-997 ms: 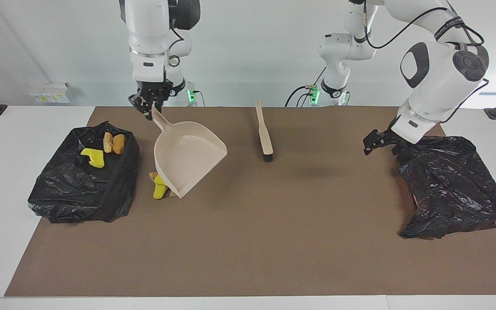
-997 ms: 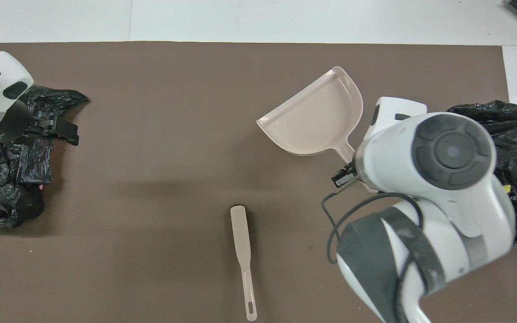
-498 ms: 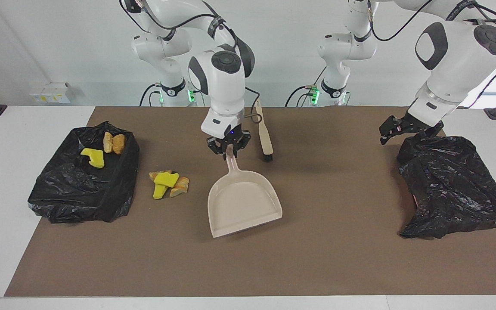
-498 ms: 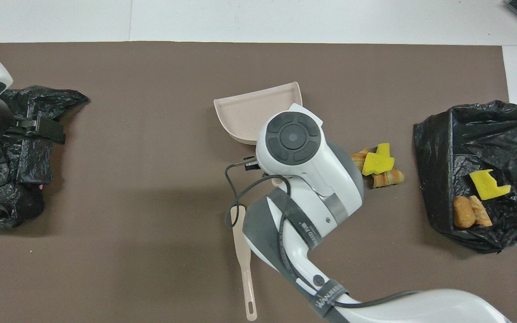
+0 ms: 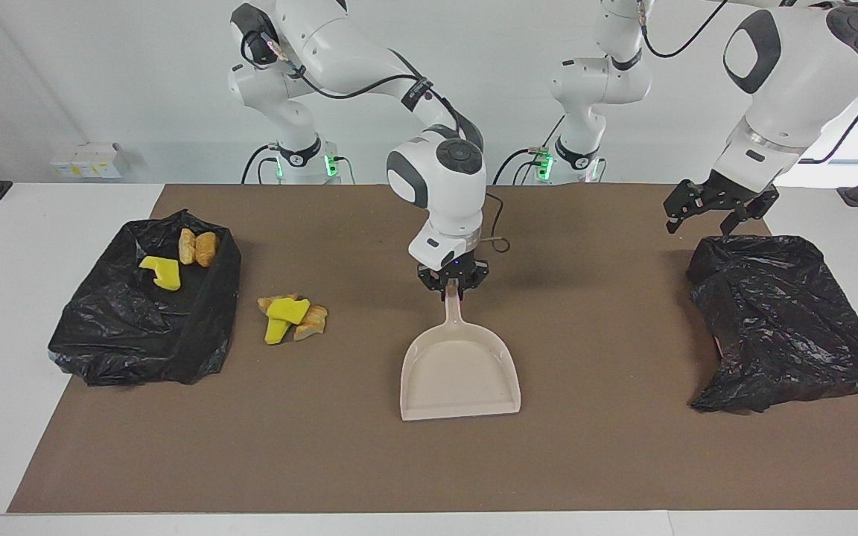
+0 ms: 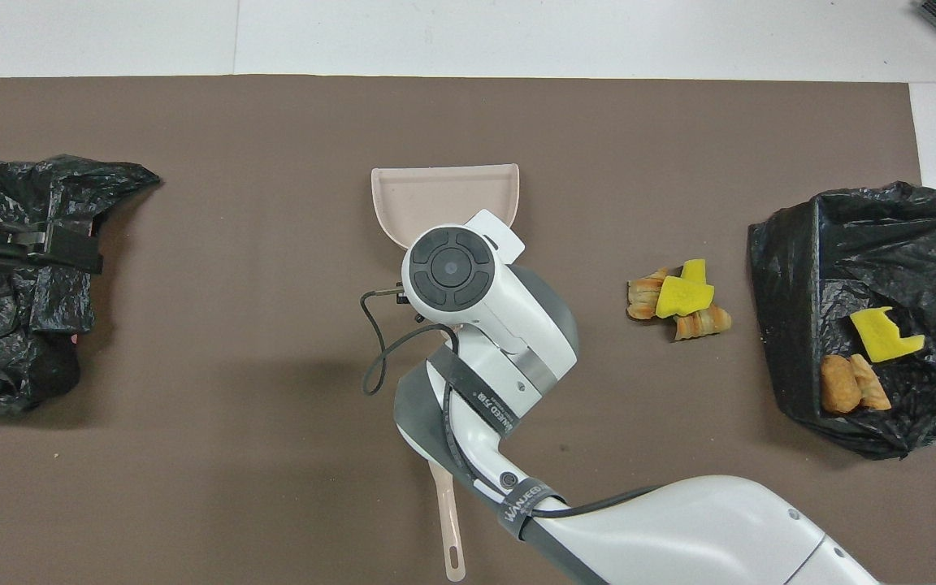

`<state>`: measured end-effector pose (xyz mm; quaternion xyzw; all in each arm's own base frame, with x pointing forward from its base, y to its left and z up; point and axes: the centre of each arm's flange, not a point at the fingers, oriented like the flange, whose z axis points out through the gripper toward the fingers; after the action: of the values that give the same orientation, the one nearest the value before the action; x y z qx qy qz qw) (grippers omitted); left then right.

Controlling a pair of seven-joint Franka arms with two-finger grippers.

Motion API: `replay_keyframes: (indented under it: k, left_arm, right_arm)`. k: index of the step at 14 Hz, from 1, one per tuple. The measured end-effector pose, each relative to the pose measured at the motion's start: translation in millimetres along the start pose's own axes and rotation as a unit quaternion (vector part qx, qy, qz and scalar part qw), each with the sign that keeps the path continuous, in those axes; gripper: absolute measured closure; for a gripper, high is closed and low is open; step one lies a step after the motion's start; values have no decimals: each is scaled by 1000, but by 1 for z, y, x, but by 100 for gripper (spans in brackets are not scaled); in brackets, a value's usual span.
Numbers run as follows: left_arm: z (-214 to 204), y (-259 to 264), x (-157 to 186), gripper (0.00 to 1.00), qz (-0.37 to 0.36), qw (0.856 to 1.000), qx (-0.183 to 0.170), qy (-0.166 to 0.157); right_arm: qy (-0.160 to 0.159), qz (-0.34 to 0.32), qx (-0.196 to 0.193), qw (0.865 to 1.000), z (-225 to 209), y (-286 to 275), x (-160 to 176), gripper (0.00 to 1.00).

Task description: Sweep and dump trash in bin

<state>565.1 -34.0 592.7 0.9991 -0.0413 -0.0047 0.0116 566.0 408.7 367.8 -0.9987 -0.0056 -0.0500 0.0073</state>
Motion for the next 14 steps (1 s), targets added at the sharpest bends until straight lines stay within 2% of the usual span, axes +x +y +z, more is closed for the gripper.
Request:
replay_keyframes:
  k: [5,7,10,14]
  left_arm:
    - [0,0,0,0,0,1000,0,0]
    - [0,0,0,0,0,1000,0,0]
    - [-1,0,-1,0,0,1000,0,0]
    - [-1,0,-1,0,0,1000,0,0]
  right_arm:
    - [9,-8,2,1000,-23,-8,-4,3]
    - [-6,-12,-6,1000,-64,-8,-22,0]
    - [-39,-37,-1,999,-120,-16,-78,0]
    - [-88,-80,-13,993,-109,-24,-174,0]
